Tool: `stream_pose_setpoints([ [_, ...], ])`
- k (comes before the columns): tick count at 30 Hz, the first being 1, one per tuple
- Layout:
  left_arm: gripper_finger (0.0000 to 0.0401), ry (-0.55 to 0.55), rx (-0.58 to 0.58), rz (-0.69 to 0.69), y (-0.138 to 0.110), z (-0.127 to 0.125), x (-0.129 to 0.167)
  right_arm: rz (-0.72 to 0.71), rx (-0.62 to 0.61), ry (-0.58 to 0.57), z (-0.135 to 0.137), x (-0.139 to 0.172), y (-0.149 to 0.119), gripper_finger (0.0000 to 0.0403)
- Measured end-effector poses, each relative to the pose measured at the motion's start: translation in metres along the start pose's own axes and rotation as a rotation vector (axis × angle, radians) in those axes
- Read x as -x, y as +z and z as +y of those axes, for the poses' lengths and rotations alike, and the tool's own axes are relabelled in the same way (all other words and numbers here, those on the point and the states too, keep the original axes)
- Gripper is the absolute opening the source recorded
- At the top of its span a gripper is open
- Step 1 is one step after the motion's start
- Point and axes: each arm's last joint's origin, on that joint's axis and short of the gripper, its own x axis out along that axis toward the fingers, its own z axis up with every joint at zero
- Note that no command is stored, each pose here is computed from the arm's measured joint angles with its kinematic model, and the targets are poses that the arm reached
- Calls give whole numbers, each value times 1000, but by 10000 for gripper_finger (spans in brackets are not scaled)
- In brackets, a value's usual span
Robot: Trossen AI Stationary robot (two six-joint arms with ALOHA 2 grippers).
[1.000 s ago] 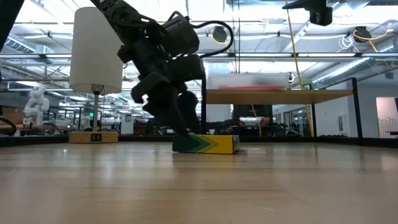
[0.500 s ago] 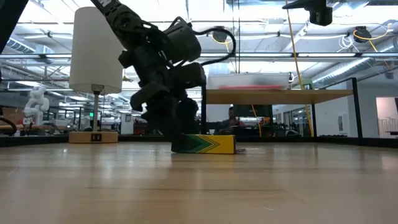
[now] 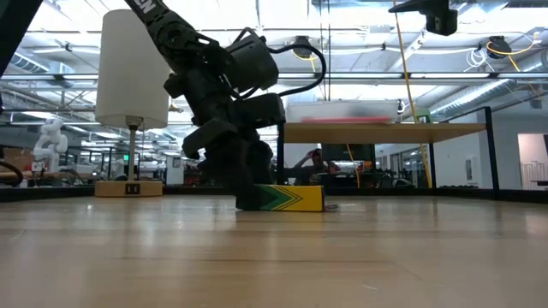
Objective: Pick & place school supplies into a supply box
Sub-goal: Put the yellow pack of crayons into the purple supply box
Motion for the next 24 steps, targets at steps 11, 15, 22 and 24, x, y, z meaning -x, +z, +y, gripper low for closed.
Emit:
stream_pose_setpoints([
  [11,334,1,0,-1,0,0,0,0,10,0,0,0,0,199],
  [15,330,1,1,-2,0,0,0,0,13,0,0,0,0,199],
  [22,336,1,13,-3,0,0,0,0,14,0,0,0,0,199],
  [24,337,1,13,-3,1,-1,0,0,14,0,0,0,0,199],
])
